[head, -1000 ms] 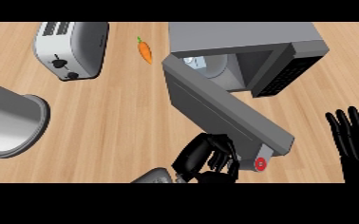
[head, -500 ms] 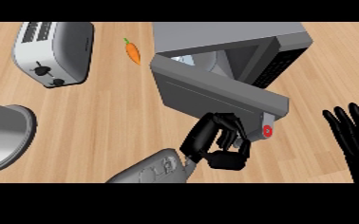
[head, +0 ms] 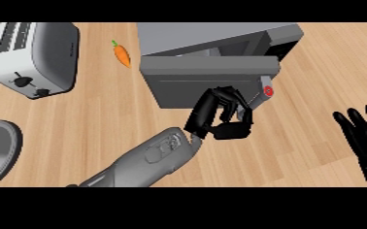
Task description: Pick up the milk, place it into the microwave and close the microwave
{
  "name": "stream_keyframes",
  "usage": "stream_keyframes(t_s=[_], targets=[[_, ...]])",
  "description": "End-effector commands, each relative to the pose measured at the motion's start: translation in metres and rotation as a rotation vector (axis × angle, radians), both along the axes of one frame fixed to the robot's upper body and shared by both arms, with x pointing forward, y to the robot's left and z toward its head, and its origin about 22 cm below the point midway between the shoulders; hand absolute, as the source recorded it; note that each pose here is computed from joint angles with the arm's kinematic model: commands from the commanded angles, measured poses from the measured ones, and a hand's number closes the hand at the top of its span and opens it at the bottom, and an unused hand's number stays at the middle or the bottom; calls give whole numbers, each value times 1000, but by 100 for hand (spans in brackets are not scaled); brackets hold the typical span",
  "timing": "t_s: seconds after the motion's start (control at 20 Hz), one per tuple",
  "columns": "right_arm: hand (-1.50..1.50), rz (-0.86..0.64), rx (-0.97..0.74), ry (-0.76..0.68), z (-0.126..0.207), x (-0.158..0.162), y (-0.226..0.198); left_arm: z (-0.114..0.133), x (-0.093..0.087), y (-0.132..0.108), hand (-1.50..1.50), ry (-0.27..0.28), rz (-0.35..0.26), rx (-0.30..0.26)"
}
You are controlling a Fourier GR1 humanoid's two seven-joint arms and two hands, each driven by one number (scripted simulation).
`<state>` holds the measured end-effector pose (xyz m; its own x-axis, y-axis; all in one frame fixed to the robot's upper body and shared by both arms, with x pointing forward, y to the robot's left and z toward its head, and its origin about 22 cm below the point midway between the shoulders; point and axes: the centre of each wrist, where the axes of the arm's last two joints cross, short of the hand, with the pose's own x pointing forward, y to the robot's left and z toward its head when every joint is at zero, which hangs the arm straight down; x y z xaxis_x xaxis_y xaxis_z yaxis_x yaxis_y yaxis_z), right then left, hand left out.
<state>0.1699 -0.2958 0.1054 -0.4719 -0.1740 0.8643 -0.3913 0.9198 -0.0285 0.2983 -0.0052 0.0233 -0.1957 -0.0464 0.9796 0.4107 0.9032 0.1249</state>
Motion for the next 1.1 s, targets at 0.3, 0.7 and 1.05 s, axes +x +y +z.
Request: stream_keyframes(t_s=[0.3,0.7,1.05], targets=[[-150,59,17,-14,17,4,0,36,40,2,150,-27,116,-174],[-150,89,5,-41,33,5,-1,34,51,8,150,-32,147,-215],[-150,104,8,-51,43,6,-2,31,55,9,150,-34,169,-231]])
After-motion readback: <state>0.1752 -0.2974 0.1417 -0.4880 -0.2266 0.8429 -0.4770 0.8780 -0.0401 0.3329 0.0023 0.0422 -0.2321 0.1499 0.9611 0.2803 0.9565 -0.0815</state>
